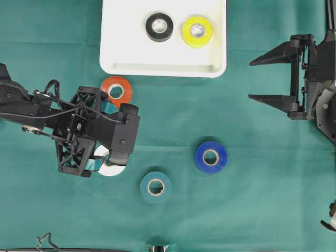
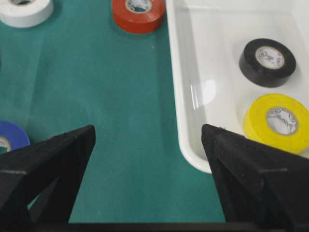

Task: Pick up the tape from a random location and place it into the white case.
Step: 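Lower the left gripper and close it on the white tape roll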

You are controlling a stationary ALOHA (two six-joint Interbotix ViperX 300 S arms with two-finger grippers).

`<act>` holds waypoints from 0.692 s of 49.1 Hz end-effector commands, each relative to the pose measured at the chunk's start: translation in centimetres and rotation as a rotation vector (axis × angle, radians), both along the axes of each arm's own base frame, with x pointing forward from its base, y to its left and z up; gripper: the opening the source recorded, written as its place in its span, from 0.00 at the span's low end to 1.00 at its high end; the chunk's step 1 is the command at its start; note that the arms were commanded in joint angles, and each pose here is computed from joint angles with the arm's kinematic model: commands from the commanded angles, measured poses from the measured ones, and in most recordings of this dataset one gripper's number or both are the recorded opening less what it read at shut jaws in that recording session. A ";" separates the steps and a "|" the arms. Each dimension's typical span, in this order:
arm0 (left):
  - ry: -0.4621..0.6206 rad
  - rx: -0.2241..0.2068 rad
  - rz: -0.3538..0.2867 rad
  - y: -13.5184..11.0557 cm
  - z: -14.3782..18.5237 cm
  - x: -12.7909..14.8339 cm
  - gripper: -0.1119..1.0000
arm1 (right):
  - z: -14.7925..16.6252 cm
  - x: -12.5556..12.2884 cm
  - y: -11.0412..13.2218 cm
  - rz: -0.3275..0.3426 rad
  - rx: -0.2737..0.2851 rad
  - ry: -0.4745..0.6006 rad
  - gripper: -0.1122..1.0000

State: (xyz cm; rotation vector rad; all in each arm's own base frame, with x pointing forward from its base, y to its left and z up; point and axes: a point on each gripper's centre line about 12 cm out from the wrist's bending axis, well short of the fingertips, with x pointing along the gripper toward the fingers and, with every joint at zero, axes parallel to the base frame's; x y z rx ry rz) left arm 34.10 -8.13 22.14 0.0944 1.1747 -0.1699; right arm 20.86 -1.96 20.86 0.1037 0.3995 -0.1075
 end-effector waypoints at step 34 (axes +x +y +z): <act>-0.045 -0.009 -0.003 -0.2 -2.6 0.9 0.96 | 0.9 0.5 -0.1 0.000 -0.003 -0.024 0.92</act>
